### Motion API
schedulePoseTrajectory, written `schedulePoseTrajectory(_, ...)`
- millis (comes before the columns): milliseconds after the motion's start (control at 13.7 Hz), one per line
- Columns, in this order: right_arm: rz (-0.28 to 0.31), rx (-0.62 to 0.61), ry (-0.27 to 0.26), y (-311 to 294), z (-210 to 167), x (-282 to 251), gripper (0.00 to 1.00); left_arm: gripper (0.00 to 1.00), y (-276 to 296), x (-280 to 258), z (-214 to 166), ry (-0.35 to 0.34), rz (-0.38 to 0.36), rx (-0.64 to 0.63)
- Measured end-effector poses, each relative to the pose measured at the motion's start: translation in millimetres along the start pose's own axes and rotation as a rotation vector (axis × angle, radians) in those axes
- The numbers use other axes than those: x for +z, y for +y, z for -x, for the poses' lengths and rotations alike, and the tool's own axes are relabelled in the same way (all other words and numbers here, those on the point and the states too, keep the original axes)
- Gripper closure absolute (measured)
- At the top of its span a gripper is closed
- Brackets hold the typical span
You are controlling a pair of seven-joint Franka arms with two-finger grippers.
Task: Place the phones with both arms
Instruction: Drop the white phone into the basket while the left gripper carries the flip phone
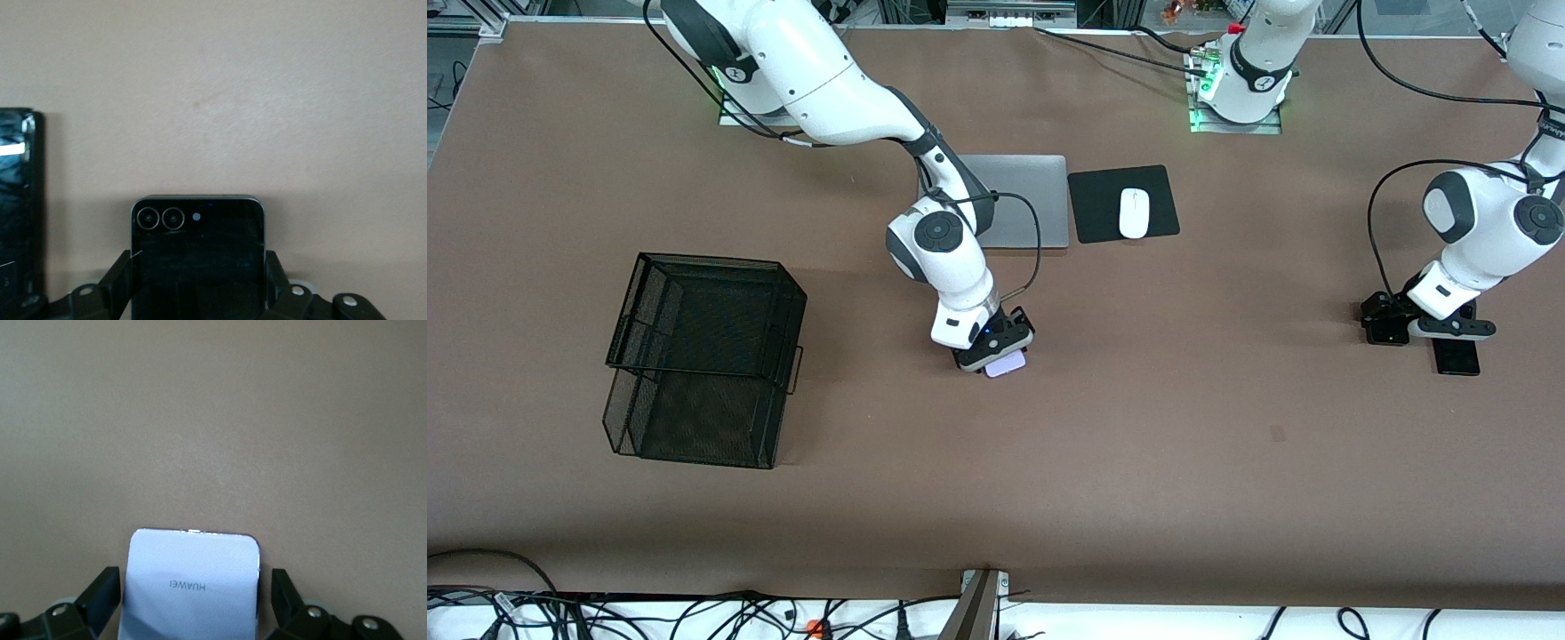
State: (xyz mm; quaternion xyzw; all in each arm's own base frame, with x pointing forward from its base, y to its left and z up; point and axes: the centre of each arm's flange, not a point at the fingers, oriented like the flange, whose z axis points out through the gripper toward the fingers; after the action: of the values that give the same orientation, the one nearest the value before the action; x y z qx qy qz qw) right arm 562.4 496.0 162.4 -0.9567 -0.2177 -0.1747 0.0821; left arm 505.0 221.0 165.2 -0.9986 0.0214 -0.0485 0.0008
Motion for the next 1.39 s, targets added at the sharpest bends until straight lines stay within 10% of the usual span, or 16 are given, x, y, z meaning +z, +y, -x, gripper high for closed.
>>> schedulePoseTrajectory(511, 0.038, -0.045, 0.002, 6, -5, -2, 0.17, 0.2, 44, -25, -54, -0.002, 0.007, -0.053)
schedulePoseTrajectory(949, 0.27, 0.122, -0.223, 113, -85, -182, 0.17, 0.2, 149, -26, -94, 0.015, 0.03, -0.147)
schedulePoseTrajectory(1387, 0.388, 0.261, -0.377, 277, -71, -313, 0.17, 0.2, 305, -24, -114, 0.006, 0.067, -0.214)
